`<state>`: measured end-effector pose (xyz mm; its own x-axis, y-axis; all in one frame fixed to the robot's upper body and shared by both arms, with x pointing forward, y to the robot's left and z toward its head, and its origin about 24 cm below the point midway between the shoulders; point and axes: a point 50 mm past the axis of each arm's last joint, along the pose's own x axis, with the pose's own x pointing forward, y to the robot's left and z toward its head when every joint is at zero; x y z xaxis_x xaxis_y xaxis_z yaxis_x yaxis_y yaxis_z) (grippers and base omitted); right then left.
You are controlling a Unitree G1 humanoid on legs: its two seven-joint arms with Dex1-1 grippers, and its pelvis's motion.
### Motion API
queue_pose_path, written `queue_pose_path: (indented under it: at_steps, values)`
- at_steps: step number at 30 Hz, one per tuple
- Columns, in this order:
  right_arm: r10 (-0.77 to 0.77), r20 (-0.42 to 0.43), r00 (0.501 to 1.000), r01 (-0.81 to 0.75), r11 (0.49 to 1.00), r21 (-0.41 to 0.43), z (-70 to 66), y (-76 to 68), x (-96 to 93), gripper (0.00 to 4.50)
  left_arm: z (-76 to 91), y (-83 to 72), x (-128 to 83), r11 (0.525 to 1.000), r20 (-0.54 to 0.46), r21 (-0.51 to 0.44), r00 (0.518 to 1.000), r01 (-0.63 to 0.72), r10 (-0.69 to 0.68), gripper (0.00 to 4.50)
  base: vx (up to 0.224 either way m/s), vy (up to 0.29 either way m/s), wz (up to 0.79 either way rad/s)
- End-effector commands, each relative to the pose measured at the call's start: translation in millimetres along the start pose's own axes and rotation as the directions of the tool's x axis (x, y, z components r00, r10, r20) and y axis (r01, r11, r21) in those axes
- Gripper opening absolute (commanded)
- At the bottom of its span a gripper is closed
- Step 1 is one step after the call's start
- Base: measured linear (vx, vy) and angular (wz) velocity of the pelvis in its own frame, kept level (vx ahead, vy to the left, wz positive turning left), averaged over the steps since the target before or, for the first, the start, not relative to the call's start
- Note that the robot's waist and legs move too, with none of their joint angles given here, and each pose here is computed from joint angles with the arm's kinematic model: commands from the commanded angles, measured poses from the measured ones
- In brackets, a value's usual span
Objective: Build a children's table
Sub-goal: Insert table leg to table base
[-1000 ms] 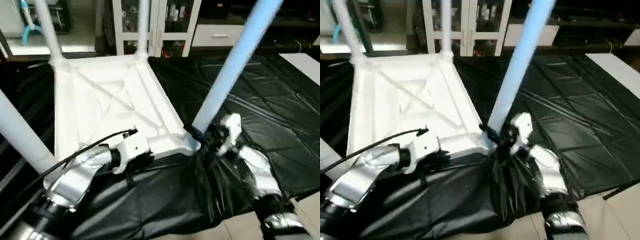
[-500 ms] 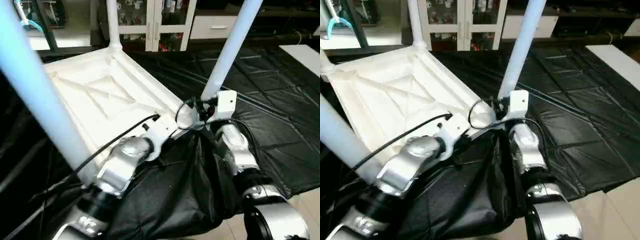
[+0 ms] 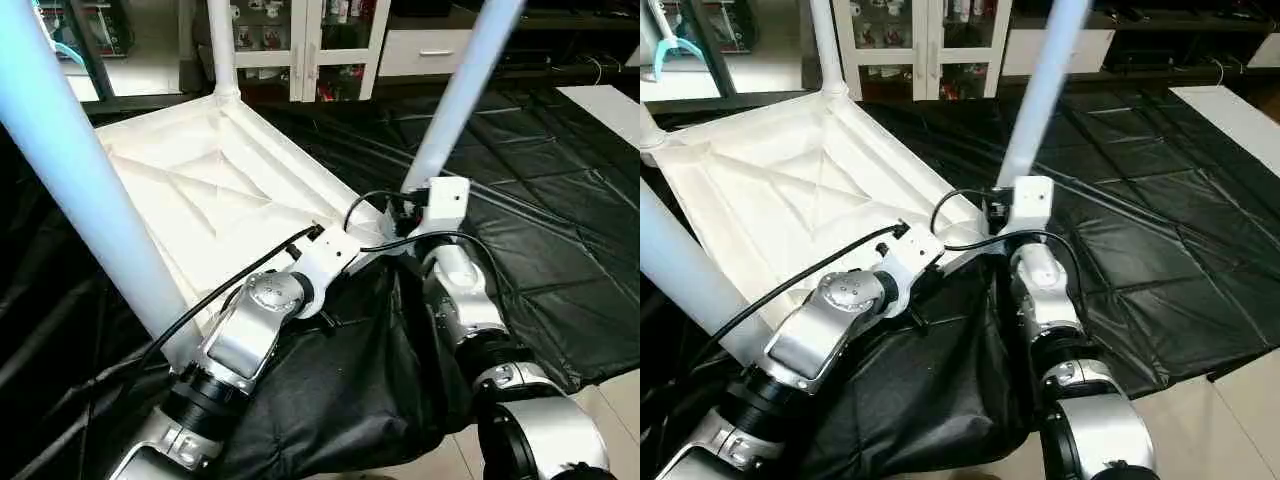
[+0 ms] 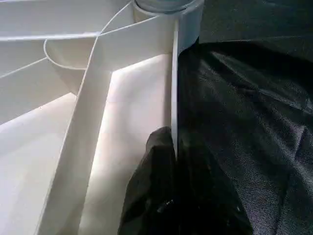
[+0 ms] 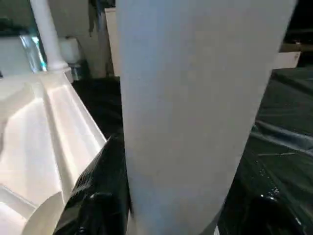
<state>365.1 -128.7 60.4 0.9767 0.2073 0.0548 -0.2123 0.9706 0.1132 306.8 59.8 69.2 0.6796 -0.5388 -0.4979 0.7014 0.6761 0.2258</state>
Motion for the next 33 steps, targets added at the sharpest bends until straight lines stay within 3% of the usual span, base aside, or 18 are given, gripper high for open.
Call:
queue_pose_path:
  at_steps: [1,3,9,10,11,16,28,33]
  values:
    - [0.008,-0.218,0.976,-0.003,1.0,0.023,-53.7,-6.8,-29.9,2.22,-9.0,17.7,-7,0.995,-0.039,0.014,0.994,-0.103,0.103,0.0,0.0,0.0,0.0]
    - [0.023,-0.2,0.98,-0.018,0.999,0.028,-51.1,-7.0,-29.4,2.57,-8.9,17.8,-7,0.995,-0.038,0.014,0.994,-0.102,0.102,0.0,0.0,0.0,0.0]
    - [0.119,-0.122,0.985,-0.108,0.99,0.094,-41.9,-3.0,-27.2,3.0,-9.0,16.9,-7,0.996,-0.034,0.015,0.995,-0.093,0.093,0.0,0.0,0.0,0.0]
    - [0.119,-0.122,0.985,-0.108,0.99,0.094,-41.9,-3.0,-27.2,3.0,-9.0,16.9,-7,0.996,-0.034,0.015,0.995,-0.093,0.093,0.0,0.0,0.0,0.0]
    - [0.132,-0.104,0.986,-0.12,0.986,0.118,-40.2,-2.9,-27.0,2.61,-9.1,16.9,-7,0.996,-0.034,0.015,0.995,-0.091,0.092,0.0,0.0,0.0,0.0]
    - [0.152,-0.079,0.985,-0.14,0.981,0.135,-37.4,-4.8,-27.0,2.44,-9.4,17.5,-8,0.996,-0.031,0.013,0.995,-0.091,0.091,0.0,0.0,0.0,0.0]
    - [0.179,-0.021,0.984,-0.176,0.979,0.104,-30.5,-9.6,-28.8,2.42,-10.2,17.1,-10,0.996,-0.031,0.015,0.996,-0.082,0.083,0.0,0.0,0.0,0.0]
    - [0.178,-0.019,0.984,-0.176,0.981,0.087,-25.3,-19.1,-30.6,2.42,-11.5,15.5,-14,0.998,-0.014,0.056,1.0,-0.024,0.025,0.0,0.0,0.0,0.0]
